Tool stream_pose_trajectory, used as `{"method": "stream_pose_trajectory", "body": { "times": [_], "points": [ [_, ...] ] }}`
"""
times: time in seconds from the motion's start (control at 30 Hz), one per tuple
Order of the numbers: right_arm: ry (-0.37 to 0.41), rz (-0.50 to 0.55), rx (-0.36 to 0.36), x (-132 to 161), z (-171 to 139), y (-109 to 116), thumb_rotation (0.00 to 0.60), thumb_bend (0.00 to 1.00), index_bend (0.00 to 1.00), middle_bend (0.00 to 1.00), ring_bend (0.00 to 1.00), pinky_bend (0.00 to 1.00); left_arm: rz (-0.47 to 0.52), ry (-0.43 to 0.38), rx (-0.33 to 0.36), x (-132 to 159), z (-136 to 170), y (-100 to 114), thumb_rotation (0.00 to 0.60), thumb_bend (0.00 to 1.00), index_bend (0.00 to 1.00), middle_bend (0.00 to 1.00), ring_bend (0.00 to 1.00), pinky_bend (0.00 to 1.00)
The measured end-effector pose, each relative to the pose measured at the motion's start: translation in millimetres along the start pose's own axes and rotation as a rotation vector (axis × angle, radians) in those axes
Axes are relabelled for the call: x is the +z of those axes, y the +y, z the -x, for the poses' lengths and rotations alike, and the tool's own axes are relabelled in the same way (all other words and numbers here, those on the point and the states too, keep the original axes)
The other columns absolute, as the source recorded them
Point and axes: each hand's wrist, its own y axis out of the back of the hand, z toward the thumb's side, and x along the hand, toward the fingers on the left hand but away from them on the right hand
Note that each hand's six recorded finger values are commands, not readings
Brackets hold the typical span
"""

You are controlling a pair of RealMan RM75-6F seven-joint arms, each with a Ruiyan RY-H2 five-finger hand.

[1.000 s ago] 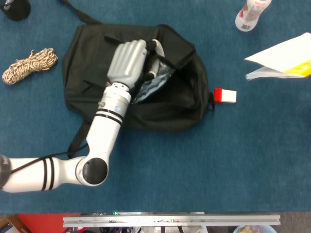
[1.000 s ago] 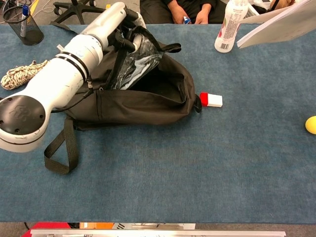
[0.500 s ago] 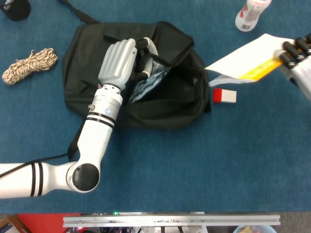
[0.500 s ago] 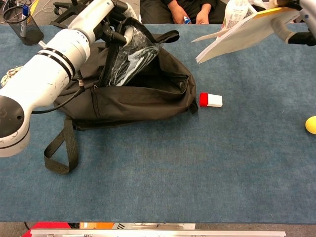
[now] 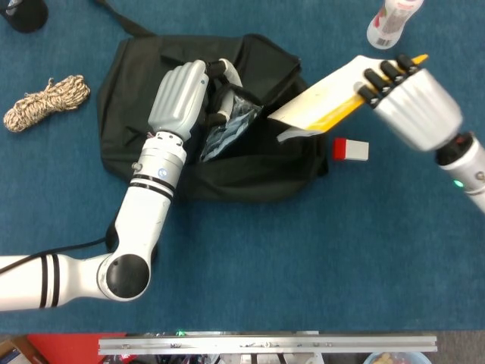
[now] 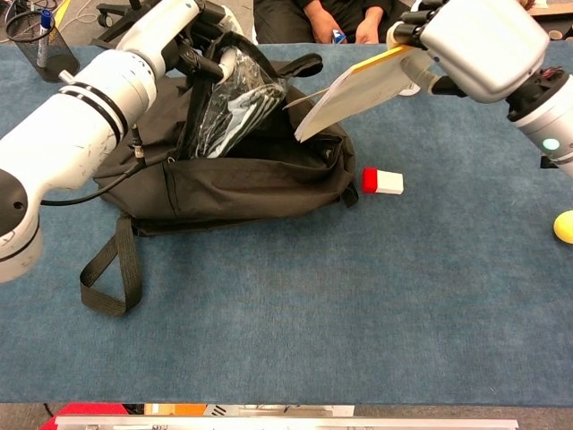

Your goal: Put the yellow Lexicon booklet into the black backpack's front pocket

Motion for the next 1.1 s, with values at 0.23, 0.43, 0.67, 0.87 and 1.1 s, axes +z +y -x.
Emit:
{"method": "stream_pose_trajectory", "body": {
  "times": [0.23, 0.43, 0.67, 0.87, 1.1],
  "points": [
    [0.044, -0.035, 0.001, 14.4, 15.7, -8.8, 0.600, 0.39, 0.82, 0.74, 0.57, 0.56, 0.032, -0.017, -0.026, 9.6, 5.3, -2.8, 0.600, 0.54, 0.55, 0.65, 0.65, 0.79],
    [0.067, -0.058, -0.007, 19.6, 26.1, -12.9, 0.600, 0.40, 0.82, 0.74, 0.57, 0.56, 0.036, -0.044, -0.050, 25.0, 10.0, -9.1, 0.600, 0.53, 0.55, 0.65, 0.65, 0.79],
    [0.117, -0.077, 0.001, 33.0, 32.1, -22.3, 0.600, 0.40, 0.82, 0.74, 0.58, 0.56, 0.044, -0.030, -0.049, 26.6, 7.8, -8.6, 0.600, 0.53, 0.54, 0.65, 0.65, 0.79],
    [0.171, -0.085, 0.007, 53.5, 38.7, -30.6, 0.600, 0.40, 0.82, 0.75, 0.58, 0.56, 0.062, -0.013, -0.049, 26.8, 4.5, -4.6, 0.600, 0.53, 0.54, 0.65, 0.65, 0.79],
    [0.201, -0.082, -0.008, 76.7, 54.4, -33.8, 0.600, 0.40, 0.82, 0.75, 0.58, 0.56, 0.067, -0.010, -0.053, 30.5, 3.6, -2.5, 0.600, 0.53, 0.54, 0.65, 0.65, 0.79]
  ]
}}
